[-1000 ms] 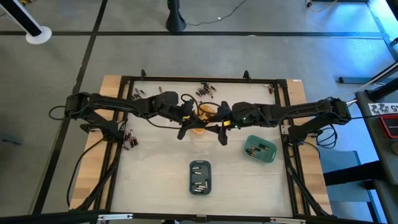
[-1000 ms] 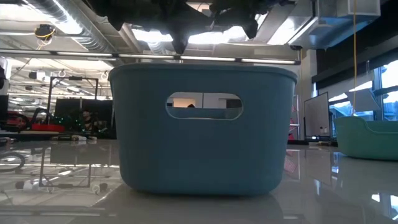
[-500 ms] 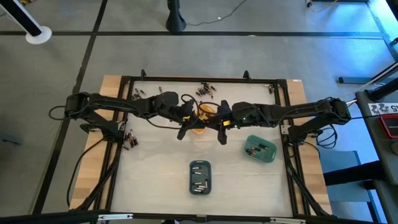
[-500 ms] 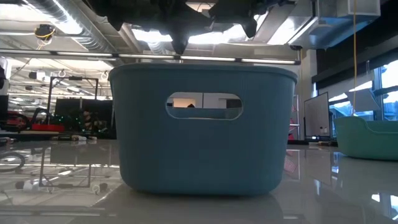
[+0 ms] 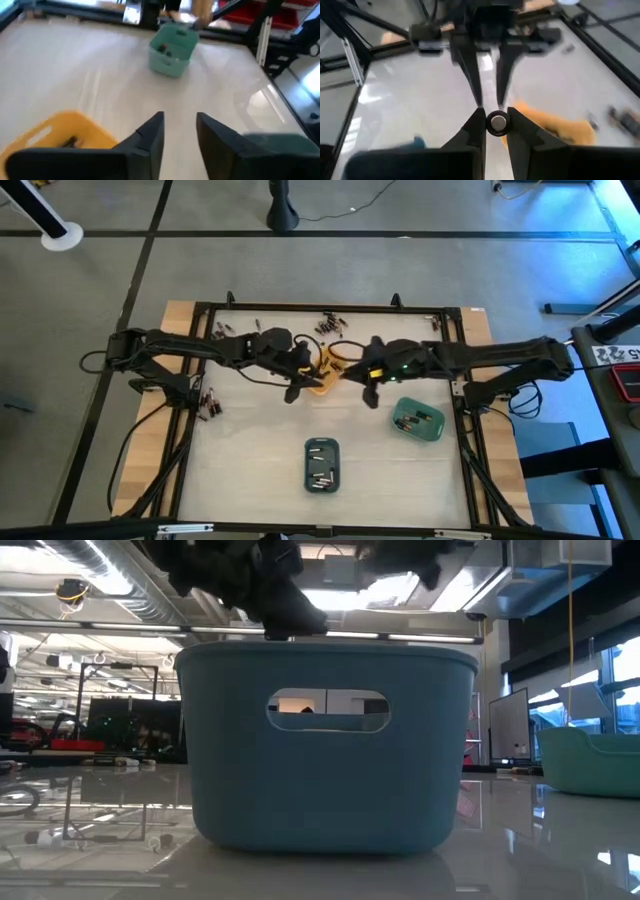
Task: Sort batteries
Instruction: Put the black battery into the green bin
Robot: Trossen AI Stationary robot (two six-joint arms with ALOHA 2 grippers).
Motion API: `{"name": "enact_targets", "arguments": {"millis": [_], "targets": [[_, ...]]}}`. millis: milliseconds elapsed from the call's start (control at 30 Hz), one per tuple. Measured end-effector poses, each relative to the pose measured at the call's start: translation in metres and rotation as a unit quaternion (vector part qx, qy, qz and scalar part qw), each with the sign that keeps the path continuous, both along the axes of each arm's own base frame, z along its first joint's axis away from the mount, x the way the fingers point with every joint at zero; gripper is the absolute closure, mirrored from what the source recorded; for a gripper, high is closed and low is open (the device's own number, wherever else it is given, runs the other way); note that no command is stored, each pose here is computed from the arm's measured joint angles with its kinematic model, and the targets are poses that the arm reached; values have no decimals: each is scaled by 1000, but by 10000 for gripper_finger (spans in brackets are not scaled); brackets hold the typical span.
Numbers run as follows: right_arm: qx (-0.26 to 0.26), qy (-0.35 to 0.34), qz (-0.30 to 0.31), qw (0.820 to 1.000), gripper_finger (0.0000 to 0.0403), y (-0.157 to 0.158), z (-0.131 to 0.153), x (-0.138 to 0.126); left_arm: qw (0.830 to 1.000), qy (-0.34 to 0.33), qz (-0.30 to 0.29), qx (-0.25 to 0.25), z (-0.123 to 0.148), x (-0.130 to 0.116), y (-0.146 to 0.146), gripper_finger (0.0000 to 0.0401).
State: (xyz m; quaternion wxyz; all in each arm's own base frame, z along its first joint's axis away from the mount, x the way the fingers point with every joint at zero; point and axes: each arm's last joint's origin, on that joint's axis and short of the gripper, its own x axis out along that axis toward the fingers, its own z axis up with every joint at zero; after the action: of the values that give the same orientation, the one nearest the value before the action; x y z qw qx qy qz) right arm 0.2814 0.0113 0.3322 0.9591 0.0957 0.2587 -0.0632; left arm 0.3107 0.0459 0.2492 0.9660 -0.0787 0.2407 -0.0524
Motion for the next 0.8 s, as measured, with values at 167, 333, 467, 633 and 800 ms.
{"name": "enact_targets", "arguments": {"millis": [167, 333, 467, 633, 800], "targets": [[52, 110, -48, 991, 359, -2, -2, -40, 997, 64, 31, -14, -9, -10, 14, 250], [121, 295, -110, 941, 359, 7, -22, -76, 992, 114, 49, -24, -16, -18, 24, 236], [146, 383, -134, 902, 359, 21, -32, -86, 990, 122, 60, -26, -18, -21, 31, 235], [168, 411, -107, 889, 359, 34, -61, -87, 989, 122, 75, -24, -18, -23, 38, 235], [206, 446, -111, 864, 359, 35, -104, -92, 989, 122, 79, -25, -18, -24, 40, 235]]}}
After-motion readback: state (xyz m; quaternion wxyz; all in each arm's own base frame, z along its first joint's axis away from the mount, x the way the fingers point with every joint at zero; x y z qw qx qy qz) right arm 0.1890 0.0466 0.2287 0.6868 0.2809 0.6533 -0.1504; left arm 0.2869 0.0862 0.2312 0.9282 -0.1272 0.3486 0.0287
